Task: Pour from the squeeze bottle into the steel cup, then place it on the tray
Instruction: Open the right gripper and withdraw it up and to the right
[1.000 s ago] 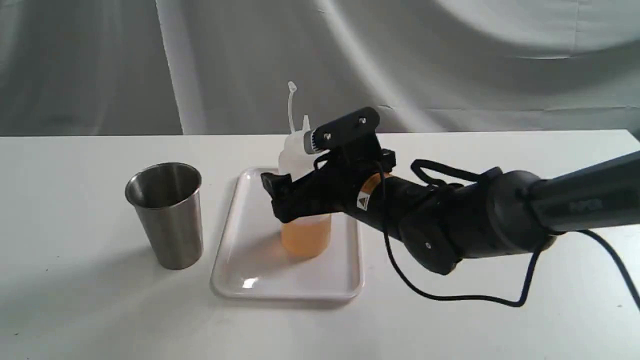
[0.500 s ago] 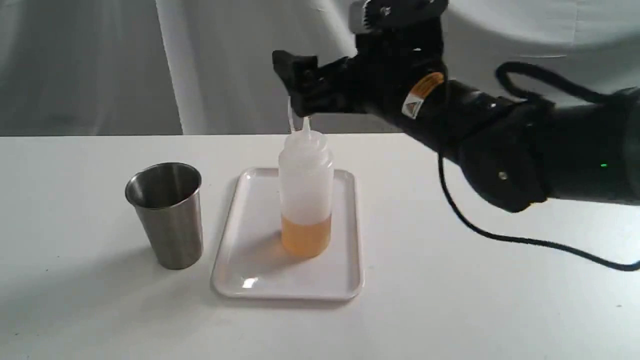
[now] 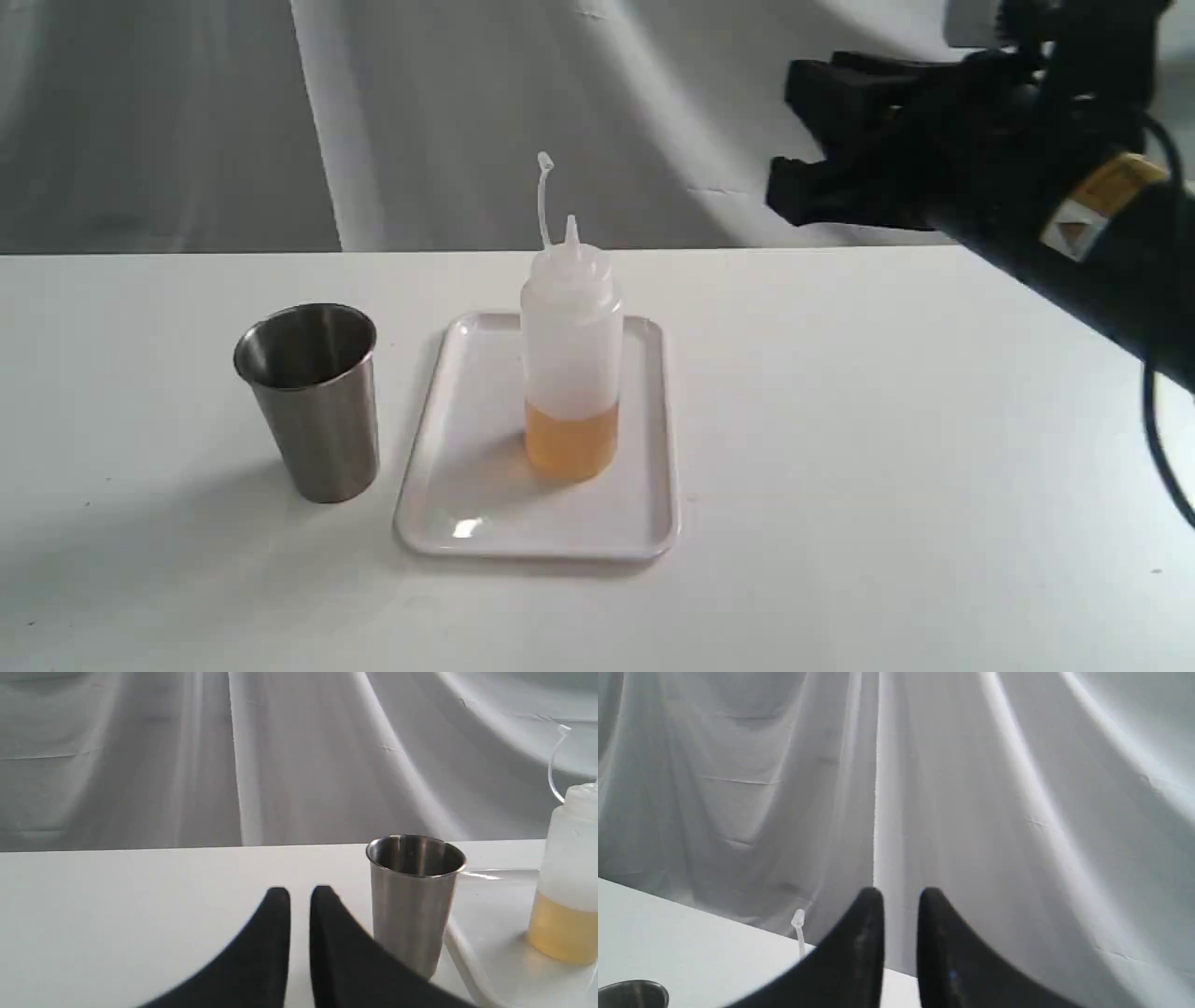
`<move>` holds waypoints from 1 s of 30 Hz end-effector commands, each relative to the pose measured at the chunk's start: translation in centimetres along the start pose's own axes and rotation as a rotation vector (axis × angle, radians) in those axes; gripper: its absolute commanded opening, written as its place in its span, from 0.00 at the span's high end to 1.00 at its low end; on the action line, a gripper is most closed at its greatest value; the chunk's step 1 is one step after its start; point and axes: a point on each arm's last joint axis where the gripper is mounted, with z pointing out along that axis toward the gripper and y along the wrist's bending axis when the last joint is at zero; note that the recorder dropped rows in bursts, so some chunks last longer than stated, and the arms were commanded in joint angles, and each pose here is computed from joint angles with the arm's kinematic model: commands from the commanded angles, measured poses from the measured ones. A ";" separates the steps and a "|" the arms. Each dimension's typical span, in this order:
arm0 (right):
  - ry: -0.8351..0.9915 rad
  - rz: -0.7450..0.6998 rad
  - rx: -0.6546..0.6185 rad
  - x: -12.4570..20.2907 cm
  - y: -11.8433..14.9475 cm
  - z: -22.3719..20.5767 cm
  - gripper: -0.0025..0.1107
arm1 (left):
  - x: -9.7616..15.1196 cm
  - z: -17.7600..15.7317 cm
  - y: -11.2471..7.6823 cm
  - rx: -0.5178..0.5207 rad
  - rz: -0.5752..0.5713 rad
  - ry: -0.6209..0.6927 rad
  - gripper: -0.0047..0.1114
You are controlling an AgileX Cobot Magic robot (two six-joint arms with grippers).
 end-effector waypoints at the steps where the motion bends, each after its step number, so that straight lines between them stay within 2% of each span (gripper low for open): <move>1: -0.014 -0.002 0.008 -0.3 -0.1 -2.3 0.98 | 0.1 0.0 0.0 0.000 -0.007 -0.002 0.89; 7: 0.008 -0.088 -0.020 -1.3 0.6 -6.1 0.98 | 0.1 0.0 0.0 0.000 -0.005 -0.002 0.89; 10: 0.021 -0.059 0.000 -2.1 0.5 -7.8 0.98 | 0.1 0.0 0.0 0.000 -0.005 -0.002 0.89; 16: 0.001 0.091 0.036 -4.2 0.5 -11.2 0.98 | 0.1 0.0 0.0 0.000 -0.008 -0.002 0.89; 21: -0.069 0.078 0.040 -5.7 0.6 -13.3 0.98 | 0.1 0.0 0.0 0.000 -0.008 -0.002 0.89; 24: -0.025 0.062 0.062 -5.6 0.5 -14.1 0.98 | 0.1 0.0 0.0 0.000 -0.008 -0.002 0.89; 30: 0.201 0.002 0.132 -4.1 0.1 -16.0 0.98 | 0.1 0.0 0.0 0.000 -0.003 -0.002 0.89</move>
